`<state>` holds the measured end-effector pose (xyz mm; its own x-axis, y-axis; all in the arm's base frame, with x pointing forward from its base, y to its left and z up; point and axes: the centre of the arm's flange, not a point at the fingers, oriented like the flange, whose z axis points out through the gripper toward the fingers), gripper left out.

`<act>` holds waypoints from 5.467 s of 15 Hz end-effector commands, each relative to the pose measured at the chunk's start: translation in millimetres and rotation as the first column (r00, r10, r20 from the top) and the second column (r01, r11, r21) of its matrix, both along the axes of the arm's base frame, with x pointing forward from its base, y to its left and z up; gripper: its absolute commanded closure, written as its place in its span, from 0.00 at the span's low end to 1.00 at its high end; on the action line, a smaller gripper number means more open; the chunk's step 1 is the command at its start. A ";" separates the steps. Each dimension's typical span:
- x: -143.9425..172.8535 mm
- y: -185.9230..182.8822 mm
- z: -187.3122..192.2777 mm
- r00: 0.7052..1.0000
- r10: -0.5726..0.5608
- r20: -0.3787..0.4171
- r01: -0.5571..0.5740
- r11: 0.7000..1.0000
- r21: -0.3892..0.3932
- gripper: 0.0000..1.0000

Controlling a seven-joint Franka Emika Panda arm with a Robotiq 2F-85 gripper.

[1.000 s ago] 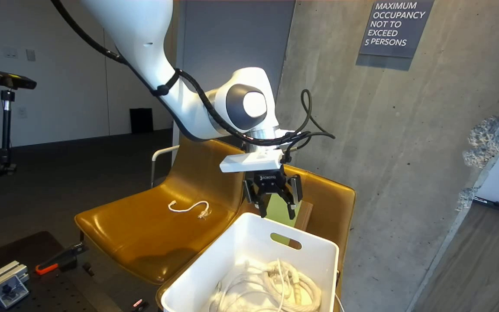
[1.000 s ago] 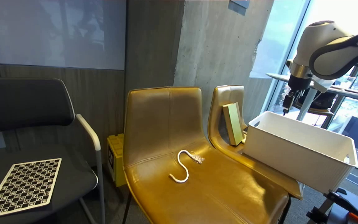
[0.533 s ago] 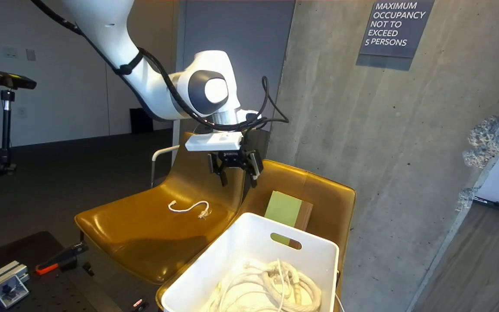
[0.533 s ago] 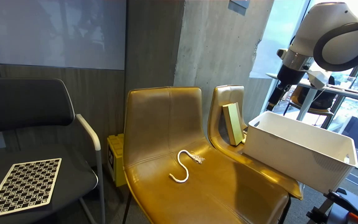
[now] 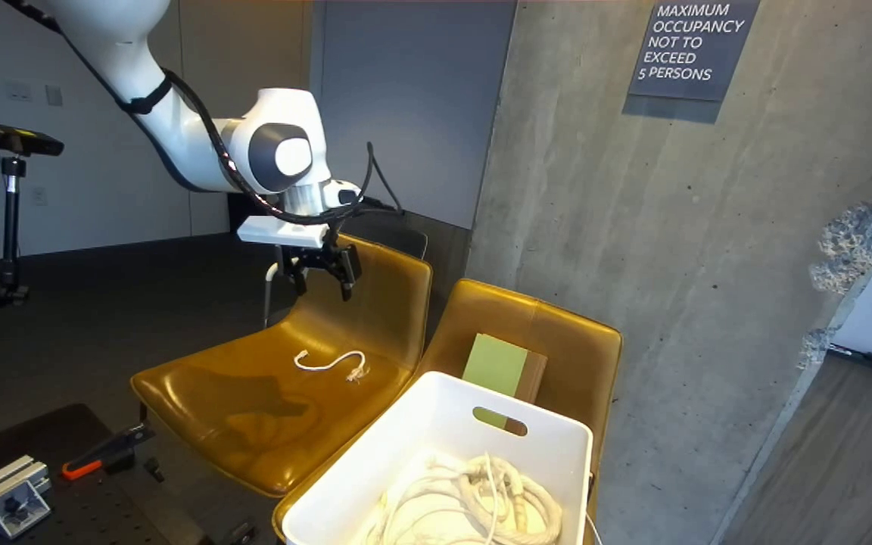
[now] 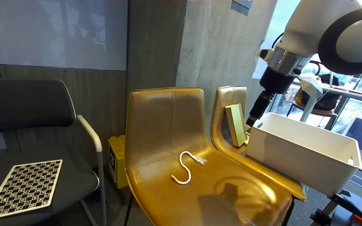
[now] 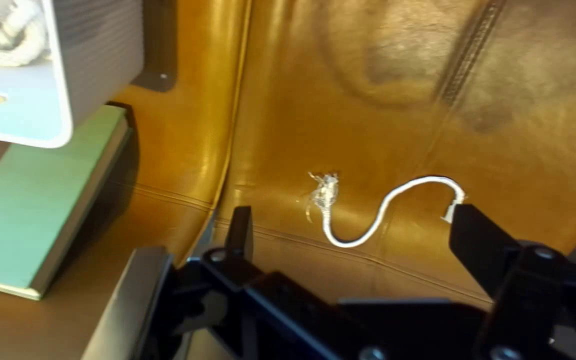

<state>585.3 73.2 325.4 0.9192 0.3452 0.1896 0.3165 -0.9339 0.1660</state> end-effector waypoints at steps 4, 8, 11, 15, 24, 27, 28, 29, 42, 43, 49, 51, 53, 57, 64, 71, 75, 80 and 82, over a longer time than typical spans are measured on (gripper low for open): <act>11.6 94.0 -66.9 1.000 0.005 0.007 -0.006 0.998 0.068 0.00; 46.4 126.3 -103.3 0.999 -0.046 0.009 0.045 0.994 0.100 0.00; 70.4 145.1 -130.1 0.998 -0.063 0.024 0.061 0.993 0.096 0.00; 99.3 154.8 -168.9 0.997 -0.058 0.045 0.055 0.997 0.059 0.00; 153.0 97.9 -232.3 0.993 -0.090 0.080 0.094 0.994 -0.049 0.00; 151.3 85.6 -254.0 0.992 -0.104 0.068 0.109 0.991 -0.072 0.00; 150.9 83.5 -259.6 0.992 -0.106 0.064 0.111 0.991 -0.078 0.00; 150.9 82.4 -264.0 0.992 -0.106 0.062 0.111 0.990 -0.081 0.00; 150.9 72.7 -272.4 0.991 -0.132 0.027 0.134 0.985 -0.106 0.43; 149.0 71.2 -271.4 0.990 -0.136 0.022 0.138 0.985 -0.108 0.52; 123.7 59.6 -258.9 0.990 -0.140 0.003 0.139 0.982 -0.124 0.96; 119.7 56.7 -244.6 0.990 -0.139 0.003 0.139 0.982 -0.127 1.00; 114.0 51.8 -225.7 0.990 -0.138 0.000 0.137 0.982 -0.127 1.00; 101.6 32.0 -169.5 0.990 -0.139 0.021 0.141 0.980 -0.138 1.00; 109.4 -48.6 -32.8 0.974 -0.182 0.133 0.204 0.963 -0.176 1.00; 58.0 -203.2 72.2 0.954 -0.265 0.139 0.299 0.844 -0.445 1.00; 24.5 -270.6 82.7 0.945 -0.316 0.079 0.311 0.803 -0.509 1.00; -30.2 -310.6 51.0 0.931 -0.348 -0.113 0.249 0.829 -0.500 1.00; -45.1 -314.0 39.8 0.921 -0.339 -0.192 0.215 0.852 -0.477 1.00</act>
